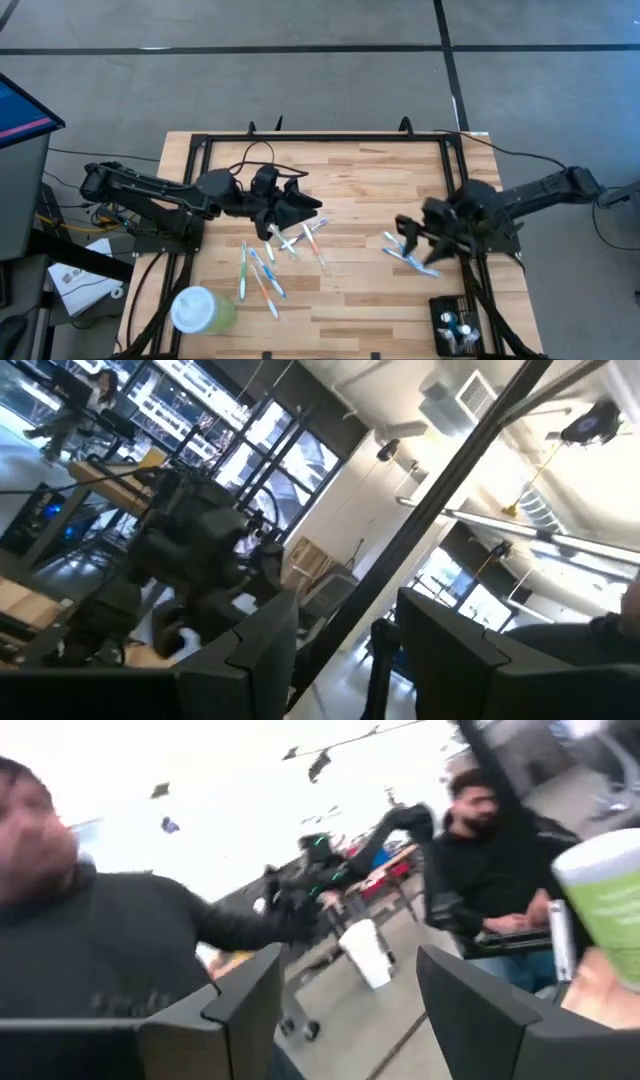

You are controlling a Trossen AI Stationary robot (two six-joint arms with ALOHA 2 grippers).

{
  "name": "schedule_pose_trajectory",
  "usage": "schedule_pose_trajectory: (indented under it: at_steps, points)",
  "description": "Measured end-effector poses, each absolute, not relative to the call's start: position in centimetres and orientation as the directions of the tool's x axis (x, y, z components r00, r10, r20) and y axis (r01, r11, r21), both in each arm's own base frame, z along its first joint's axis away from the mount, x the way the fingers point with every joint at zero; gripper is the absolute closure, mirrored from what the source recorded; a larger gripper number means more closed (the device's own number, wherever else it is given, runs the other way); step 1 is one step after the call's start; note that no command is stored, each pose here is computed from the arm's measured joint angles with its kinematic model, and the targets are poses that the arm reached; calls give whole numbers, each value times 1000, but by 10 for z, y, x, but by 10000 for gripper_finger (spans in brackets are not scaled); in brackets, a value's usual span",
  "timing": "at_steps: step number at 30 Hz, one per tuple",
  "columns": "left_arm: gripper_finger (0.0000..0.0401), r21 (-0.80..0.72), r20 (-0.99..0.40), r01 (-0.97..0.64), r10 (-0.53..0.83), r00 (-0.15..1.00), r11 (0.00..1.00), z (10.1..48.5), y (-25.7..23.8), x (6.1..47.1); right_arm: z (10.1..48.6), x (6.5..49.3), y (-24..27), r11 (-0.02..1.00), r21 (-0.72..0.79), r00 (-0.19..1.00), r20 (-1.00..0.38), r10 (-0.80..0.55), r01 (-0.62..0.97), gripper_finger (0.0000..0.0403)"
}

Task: Pick & Place toothbrushing station
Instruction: Put the top blue toothbrush into the black organizer

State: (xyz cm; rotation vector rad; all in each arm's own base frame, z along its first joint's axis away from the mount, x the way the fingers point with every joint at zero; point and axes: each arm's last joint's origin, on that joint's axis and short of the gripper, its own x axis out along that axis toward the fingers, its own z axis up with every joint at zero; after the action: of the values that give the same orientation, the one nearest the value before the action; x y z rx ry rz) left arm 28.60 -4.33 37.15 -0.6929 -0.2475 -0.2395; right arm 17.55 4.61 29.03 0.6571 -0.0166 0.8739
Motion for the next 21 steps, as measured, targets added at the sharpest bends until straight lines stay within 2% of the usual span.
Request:
schedule_pose_trajectory:
  at_steps: [4, 14, 17, 21]
  points:
    - [233, -604, 316, 308, -134, 939, 735, 373, -43, 286, 306, 184, 32, 434, 605, 697, 302, 650, -667, 182]
    - [233, -587, 317, 278, -100, 943, 761, 373, -25, 288, 343, 203, 4, 484, 615, 765, 346, 544, -622, 182]
    - [233, -583, 292, 271, -114, 950, 766, 371, -10, 289, 339, 216, -7, 497, 710, 833, 237, 499, -499, 182]
    - [233, -603, 164, 214, -143, 976, 769, 359, 9, 291, 321, 234, -24, 484, 847, 898, -17, 439, -221, 182]
